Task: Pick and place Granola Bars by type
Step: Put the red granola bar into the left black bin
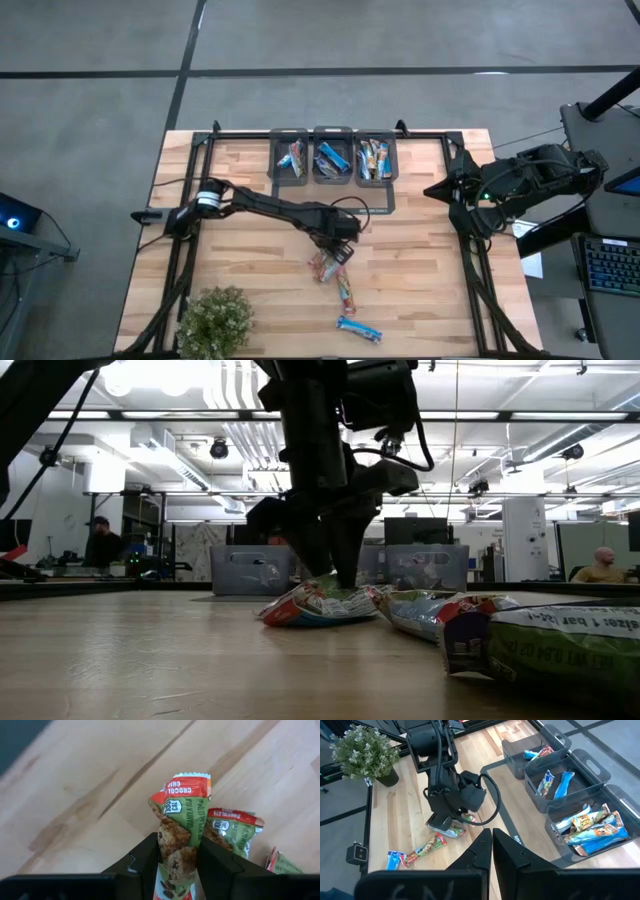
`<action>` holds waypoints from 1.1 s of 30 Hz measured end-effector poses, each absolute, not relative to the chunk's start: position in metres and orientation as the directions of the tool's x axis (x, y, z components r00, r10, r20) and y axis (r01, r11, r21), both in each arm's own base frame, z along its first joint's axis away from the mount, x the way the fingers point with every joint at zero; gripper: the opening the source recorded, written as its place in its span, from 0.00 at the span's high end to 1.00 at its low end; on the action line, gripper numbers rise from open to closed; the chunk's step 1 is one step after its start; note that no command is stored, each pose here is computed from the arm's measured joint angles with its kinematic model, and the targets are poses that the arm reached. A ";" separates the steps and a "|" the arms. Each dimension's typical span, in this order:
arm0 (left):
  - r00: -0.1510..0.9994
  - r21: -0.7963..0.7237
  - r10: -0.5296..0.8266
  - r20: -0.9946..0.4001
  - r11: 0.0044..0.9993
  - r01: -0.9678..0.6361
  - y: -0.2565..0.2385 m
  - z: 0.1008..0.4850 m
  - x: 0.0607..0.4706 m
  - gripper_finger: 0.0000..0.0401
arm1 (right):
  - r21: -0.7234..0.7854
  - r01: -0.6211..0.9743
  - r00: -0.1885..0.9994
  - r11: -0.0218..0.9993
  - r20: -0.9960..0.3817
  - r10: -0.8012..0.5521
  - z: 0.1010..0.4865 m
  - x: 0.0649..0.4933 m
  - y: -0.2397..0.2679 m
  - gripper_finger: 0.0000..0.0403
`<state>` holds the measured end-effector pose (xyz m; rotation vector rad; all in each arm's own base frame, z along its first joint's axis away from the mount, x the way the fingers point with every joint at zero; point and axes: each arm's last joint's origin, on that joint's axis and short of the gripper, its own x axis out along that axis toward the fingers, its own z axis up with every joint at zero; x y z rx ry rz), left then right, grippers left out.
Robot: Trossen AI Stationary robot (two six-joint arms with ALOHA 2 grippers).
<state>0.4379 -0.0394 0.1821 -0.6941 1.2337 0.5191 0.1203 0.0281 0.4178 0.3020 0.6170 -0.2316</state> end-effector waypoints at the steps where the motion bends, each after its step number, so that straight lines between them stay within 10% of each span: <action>1: 0.261 -0.193 -0.006 -0.965 0.690 -0.697 -0.039 0.183 0.437 0.74 | 0.208 0.301 0.792 0.931 -0.598 -0.123 0.418 0.120 0.028 0.98; 33: 0.337 -0.251 -0.009 -0.941 0.686 -0.683 -0.033 0.176 0.445 0.80 | 0.202 0.296 0.792 0.934 -0.598 -0.122 0.418 0.120 0.028 0.98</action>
